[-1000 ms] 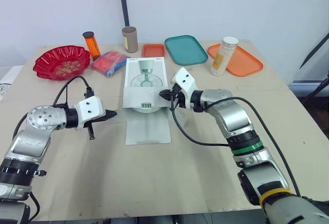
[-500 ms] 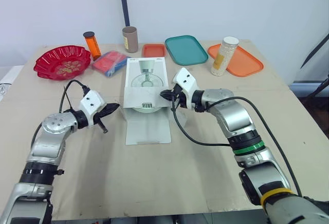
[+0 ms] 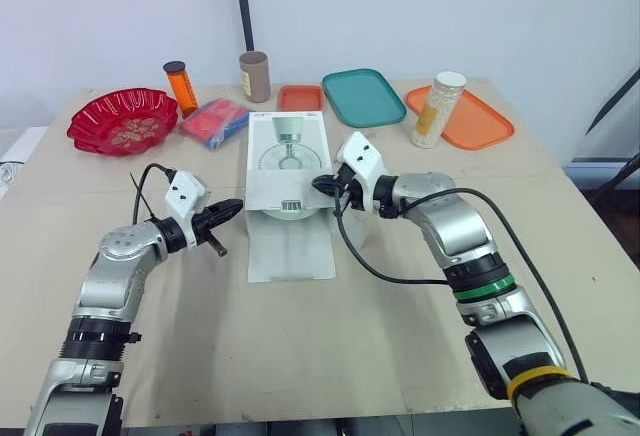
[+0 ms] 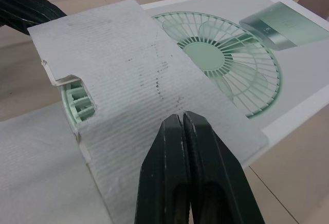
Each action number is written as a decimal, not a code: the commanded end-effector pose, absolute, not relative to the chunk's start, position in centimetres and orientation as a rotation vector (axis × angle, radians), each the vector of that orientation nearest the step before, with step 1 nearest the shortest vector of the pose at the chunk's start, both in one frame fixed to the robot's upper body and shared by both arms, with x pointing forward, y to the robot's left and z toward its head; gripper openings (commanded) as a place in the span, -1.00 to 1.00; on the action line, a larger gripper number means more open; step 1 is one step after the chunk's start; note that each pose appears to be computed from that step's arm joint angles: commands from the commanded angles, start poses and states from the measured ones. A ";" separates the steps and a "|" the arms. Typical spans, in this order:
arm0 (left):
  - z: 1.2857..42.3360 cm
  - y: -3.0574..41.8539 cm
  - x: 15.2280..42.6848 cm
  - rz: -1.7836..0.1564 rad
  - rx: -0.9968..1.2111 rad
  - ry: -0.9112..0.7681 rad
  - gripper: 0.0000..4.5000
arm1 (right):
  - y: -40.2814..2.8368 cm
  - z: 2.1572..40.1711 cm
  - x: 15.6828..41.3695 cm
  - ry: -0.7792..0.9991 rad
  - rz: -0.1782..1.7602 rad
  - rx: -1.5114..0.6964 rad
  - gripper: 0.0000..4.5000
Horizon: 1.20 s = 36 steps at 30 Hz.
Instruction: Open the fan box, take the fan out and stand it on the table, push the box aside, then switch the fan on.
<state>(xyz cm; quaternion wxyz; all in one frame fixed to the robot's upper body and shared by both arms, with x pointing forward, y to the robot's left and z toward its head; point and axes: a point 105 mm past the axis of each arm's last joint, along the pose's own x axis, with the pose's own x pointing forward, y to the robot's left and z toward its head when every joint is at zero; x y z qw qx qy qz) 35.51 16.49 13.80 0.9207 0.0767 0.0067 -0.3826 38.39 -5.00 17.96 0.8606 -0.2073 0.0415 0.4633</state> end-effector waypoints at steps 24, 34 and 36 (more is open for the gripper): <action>16.5 11.4 28.2 -0.891 -0.174 0.019 -1.00 | -4.5 18.1 37.7 0.089 1.031 -0.477 -0.97; 13.9 10.6 26.9 -0.737 -0.800 0.190 -1.00 | -4.6 18.3 37.8 0.089 1.042 -0.500 -0.97; 13.8 10.9 27.2 -0.700 -0.861 0.196 -1.00 | -4.4 18.4 37.8 0.086 1.044 -0.500 -0.97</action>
